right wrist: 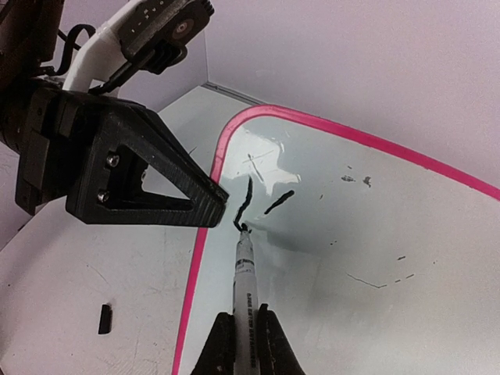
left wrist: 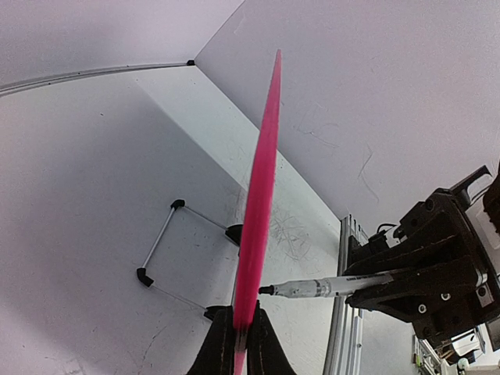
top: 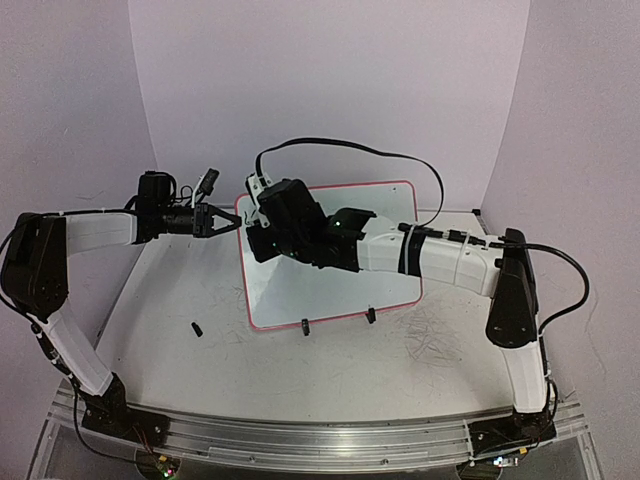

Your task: Write a sentence on the whiteboard

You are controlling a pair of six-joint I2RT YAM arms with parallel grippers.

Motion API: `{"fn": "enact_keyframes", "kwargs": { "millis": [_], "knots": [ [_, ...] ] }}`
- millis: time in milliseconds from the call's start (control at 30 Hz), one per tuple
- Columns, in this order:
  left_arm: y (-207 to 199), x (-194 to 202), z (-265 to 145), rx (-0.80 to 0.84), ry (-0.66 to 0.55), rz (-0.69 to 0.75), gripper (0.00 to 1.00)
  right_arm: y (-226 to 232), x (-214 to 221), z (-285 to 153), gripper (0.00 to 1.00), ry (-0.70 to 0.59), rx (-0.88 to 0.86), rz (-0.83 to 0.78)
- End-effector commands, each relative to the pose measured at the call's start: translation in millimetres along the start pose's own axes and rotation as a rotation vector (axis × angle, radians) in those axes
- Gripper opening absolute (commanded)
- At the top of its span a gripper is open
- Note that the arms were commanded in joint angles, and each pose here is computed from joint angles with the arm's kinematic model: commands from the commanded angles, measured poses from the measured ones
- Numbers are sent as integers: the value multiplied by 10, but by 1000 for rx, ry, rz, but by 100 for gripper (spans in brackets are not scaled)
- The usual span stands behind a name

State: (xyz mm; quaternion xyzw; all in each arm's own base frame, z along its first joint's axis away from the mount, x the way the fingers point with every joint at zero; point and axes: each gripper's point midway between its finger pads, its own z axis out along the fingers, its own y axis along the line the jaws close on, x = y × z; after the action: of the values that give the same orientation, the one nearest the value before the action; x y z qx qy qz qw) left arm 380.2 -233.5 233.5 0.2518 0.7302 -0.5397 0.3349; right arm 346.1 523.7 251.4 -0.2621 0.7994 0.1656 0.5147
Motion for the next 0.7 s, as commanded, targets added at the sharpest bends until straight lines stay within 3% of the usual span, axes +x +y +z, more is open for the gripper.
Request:
{"fn": "enact_keyframes", "kwargs": {
  "millis": [0, 200, 667],
  "knots": [
    [-263, -152, -72, 46, -24, 56, 0, -28, -197, -87, 0, -44, 20, 21],
    [-273, -154, -67, 49, -23, 57, 0, -107, -299, -118, 0, -71, 60, 10],
    [-277, -157, -69, 50, -24, 59, 0, -106, -68, -49, 0, -19, 61, 14]
  ]
}}
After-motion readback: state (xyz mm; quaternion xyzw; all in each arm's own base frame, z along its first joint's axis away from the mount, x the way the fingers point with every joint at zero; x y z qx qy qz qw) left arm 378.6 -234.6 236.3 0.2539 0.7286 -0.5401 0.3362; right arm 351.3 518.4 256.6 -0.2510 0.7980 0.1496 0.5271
